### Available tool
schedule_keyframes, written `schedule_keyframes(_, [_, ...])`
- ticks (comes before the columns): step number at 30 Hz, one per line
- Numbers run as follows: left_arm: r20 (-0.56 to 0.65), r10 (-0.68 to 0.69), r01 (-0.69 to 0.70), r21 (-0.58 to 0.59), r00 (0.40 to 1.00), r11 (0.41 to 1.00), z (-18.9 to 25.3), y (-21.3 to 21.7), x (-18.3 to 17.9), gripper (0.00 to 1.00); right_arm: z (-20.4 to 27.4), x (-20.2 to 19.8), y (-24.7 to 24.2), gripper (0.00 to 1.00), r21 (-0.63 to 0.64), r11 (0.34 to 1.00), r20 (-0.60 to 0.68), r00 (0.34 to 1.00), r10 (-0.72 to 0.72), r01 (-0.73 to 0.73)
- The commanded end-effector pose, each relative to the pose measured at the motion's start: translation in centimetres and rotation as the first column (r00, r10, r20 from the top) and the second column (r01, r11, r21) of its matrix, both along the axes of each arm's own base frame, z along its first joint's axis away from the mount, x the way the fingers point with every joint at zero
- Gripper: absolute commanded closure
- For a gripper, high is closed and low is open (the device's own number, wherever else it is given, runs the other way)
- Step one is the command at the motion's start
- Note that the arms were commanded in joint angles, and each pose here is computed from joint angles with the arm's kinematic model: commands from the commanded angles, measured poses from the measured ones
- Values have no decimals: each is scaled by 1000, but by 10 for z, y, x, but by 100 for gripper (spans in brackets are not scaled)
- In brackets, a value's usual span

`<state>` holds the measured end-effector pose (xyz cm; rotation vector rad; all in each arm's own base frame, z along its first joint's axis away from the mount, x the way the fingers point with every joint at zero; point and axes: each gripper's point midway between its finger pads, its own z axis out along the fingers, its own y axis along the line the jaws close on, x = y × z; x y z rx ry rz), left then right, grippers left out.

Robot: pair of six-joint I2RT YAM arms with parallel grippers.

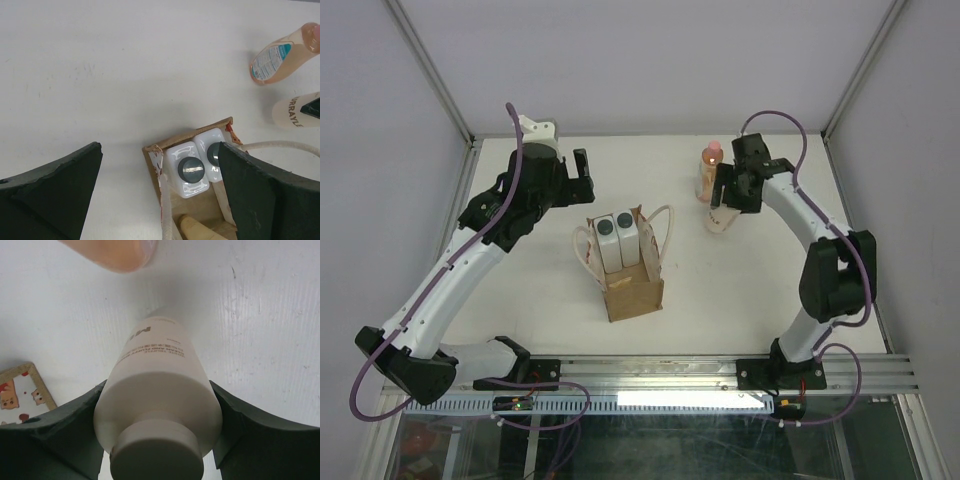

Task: Take the personal care products out of the canvas bag

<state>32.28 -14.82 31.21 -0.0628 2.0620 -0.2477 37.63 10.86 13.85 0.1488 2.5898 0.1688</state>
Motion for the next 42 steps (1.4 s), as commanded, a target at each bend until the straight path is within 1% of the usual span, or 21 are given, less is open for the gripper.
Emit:
schedule_keyframes(1, [118,12,-11,-9,993,1000,36,8,4,1,53,63,11,95,8,1000,248,968,24,-26])
schedule_keyframes(6, [126,26,-26,-7,992,1000,37,12,3,1,35,73,25,95,-30,998,236,970,65,-59])
schedule_keyframes(10, [124,29,-28,-14,992,1000,36,12,2,1,23,79,29,94,-94,994,213,974,78,-59])
schedule_keyframes(14, [119,25,-22,-22,993,1000,35,12,0,1,15,85,30,91,-123,991,195,977,81,-58])
schedule_keyframes(15, [119,25,-23,-24,993,999,35,12,-1,1,13,85,30,89,-128,990,187,979,77,-53])
schedule_keyframes(16, [120,24,-21,-25,992,999,35,12,-1,1,11,86,30,84,-130,990,179,981,73,-50])
schedule_keyframes(18, [121,22,-18,-30,992,999,37,11,-2,1,8,86,30,70,-130,990,168,983,67,-45])
schedule_keyframes(22, [118,11,-6,-44,993,999,38,8,-2,1,11,84,34,36,-111,992,161,984,75,-57])
schedule_keyframes(23, [115,9,-3,-49,993,999,37,7,-2,1,13,82,35,29,-108,992,159,984,77,-60])
schedule_keyframes(25, [109,1,6,-61,994,998,36,4,-3,1,21,78,36,18,-108,992,160,983,85,-68])
schedule_keyframes(27, [101,-9,17,-76,995,997,35,0,-4,1,33,72,37,11,-98,992,172,981,92,-76])
schedule_keyframes(31, [76,-37,46,-120,996,992,31,-9,-7,1,55,45,35,7,-68,995,187,978,88,-77])
schedule_keyframes(33, [60,-48,56,-146,997,988,27,-13,-10,1,60,20,30,3,-51,995,188,978,90,-82])
schedule_keyframes(35, [40,-55,61,-176,998,982,22,-16,-14,1,56,-7,23,2,-36,997,162,984,78,-73])
schedule_keyframes(37, [15,-61,62,-216,998,974,16,-21,-19,1,48,-40,19,2,6,997,135,988,69,-71])
schedule_keyframes(39, [-15,-71,65,-245,997,967,8,-24,-23,1,40,-74,19,3,67,995,117,991,68,-76])
schedule_keyframes(42, [-32,-68,57,-258,997,964,1,-23,-29,1,31,-119,22,4,164,982,101,992,78,-94])
